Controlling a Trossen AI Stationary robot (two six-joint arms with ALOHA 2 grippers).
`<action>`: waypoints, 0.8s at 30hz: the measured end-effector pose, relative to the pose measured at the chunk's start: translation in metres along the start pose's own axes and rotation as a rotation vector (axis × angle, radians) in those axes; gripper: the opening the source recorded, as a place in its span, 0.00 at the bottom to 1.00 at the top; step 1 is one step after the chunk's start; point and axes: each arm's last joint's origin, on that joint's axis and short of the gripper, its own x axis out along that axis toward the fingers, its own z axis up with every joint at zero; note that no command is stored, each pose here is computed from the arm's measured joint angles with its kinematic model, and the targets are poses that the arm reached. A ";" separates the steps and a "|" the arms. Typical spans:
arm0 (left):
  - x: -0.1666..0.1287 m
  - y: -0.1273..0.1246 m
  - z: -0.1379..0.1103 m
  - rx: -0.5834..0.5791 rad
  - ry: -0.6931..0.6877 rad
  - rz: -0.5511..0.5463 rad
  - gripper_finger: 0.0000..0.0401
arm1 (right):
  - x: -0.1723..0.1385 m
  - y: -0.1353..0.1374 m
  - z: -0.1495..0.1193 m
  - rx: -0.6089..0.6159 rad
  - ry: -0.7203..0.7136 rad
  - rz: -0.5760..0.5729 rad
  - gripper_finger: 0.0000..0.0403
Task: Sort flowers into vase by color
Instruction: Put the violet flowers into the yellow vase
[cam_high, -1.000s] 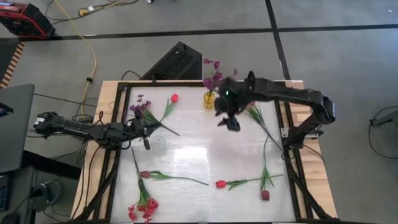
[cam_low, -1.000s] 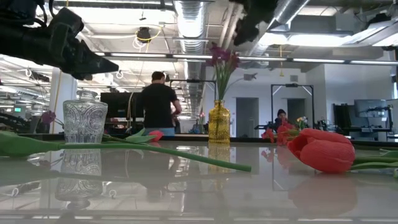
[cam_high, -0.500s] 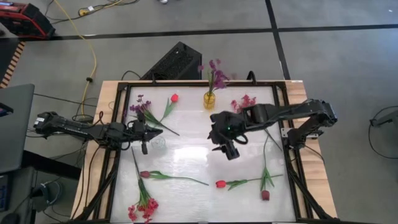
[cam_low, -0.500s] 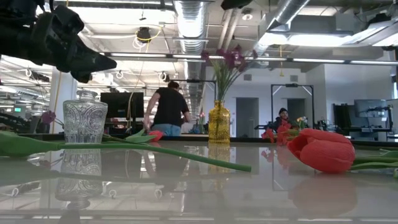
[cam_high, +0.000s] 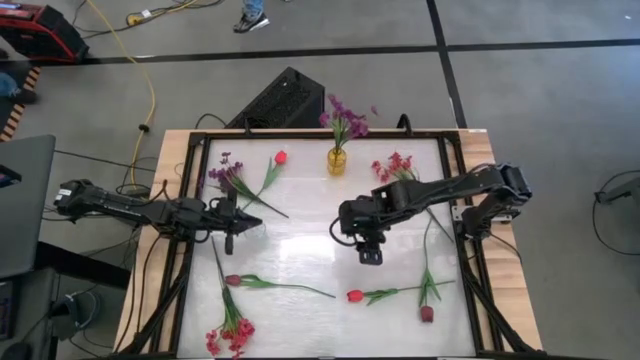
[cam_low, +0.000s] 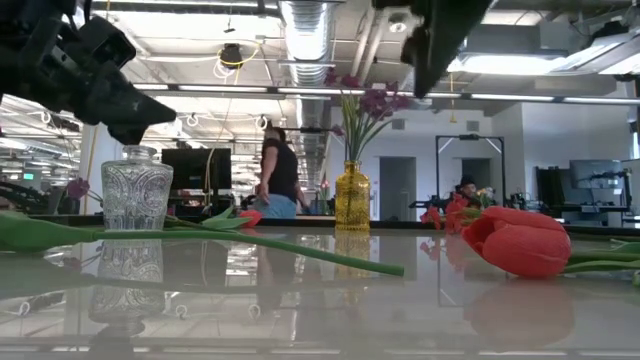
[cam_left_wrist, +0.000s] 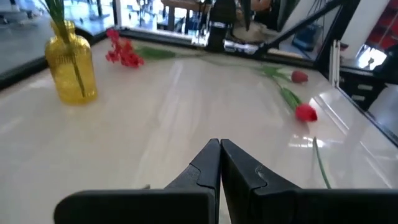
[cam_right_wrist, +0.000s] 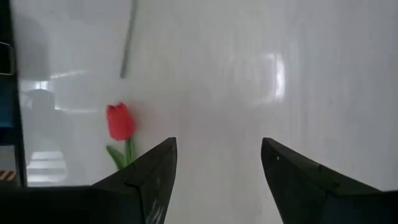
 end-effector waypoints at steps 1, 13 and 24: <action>0.000 0.000 -0.001 -0.005 0.012 -0.001 0.00 | 0.004 -0.001 -0.002 0.017 0.017 -0.004 0.65; 0.000 -0.002 -0.005 0.001 0.049 -0.040 0.00 | 0.043 -0.005 0.006 0.038 0.018 -0.008 0.65; -0.001 0.004 0.018 0.042 -0.005 0.197 0.00 | 0.059 -0.027 0.036 0.089 -0.193 -0.023 0.65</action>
